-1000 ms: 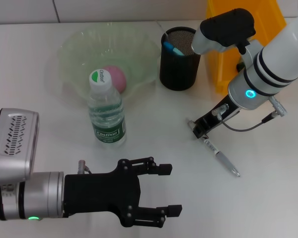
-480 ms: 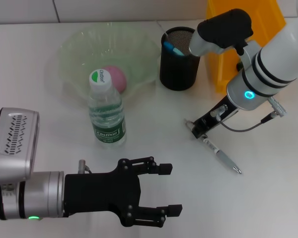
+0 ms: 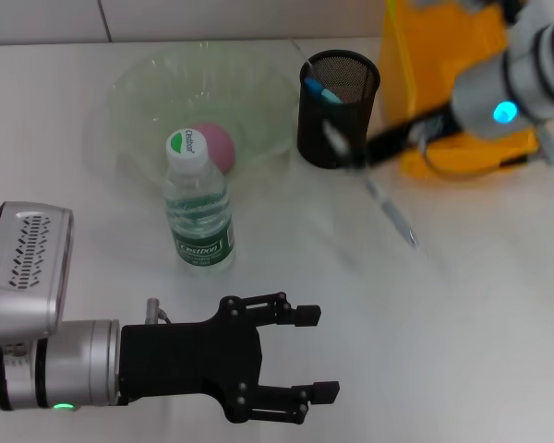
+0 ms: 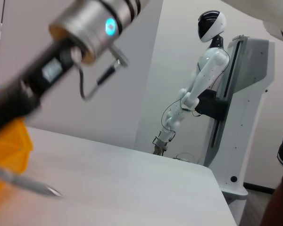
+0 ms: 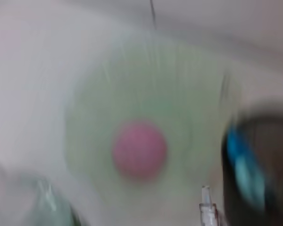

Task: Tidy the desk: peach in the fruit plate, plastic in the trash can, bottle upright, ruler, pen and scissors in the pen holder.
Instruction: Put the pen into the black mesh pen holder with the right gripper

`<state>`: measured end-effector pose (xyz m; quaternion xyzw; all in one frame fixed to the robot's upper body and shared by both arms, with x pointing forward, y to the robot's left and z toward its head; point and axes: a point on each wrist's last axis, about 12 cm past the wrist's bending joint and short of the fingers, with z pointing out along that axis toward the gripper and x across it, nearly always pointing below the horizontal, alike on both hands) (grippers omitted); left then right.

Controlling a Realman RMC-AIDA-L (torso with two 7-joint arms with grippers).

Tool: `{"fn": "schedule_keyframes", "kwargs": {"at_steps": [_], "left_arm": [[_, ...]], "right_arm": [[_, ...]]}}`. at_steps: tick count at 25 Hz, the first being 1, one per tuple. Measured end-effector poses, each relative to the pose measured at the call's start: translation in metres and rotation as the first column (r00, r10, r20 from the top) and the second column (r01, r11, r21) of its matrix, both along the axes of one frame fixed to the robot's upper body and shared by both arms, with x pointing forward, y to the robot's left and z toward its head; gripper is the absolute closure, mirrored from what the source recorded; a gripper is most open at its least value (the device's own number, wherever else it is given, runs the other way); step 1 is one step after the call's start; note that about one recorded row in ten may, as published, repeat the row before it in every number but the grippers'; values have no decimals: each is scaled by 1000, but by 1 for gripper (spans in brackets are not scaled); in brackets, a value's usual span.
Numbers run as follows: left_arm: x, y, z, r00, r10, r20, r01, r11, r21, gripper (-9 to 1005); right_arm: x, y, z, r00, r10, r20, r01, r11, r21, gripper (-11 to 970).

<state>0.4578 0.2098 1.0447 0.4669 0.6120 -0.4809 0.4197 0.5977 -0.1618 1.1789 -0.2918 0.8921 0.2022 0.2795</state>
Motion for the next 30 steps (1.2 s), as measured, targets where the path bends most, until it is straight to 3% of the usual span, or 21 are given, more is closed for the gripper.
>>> {"fn": "schedule_keyframes", "kwargs": {"at_steps": [3, 6, 9, 12, 17, 20, 30], "left_arm": [[1, 0, 0, 1000, 2, 1, -2, 1000, -1, 183], [2, 1, 1, 1000, 6, 5, -6, 1000, -2, 183], [2, 1, 1, 1000, 10, 4, -10, 1000, -4, 183], [2, 1, 1, 1000, 10, 4, -10, 1000, -4, 183], [3, -1, 1, 1000, 8, 1, -8, 1000, -5, 183], [3, -1, 1, 1000, 9, -2, -9, 1000, -5, 183], [3, -1, 2, 1000, 8, -2, -8, 1000, -5, 183]], "right_arm": [[0, -18, 19, 977, -14, 214, -31, 979, 204, 786], [-2, -38, 21, 900, -75, 430, -95, 927, 362, 786], [-1, -54, 7, 796, -148, 588, -154, 889, 432, 786], [5, -62, -15, 707, -238, 666, -163, 862, 481, 786], [15, -57, -47, 610, -303, 733, -165, 856, 491, 786], [17, -49, -60, 594, -270, 758, -164, 882, 442, 786], [14, -41, -81, 644, -237, 727, -139, 899, 416, 785]]}}
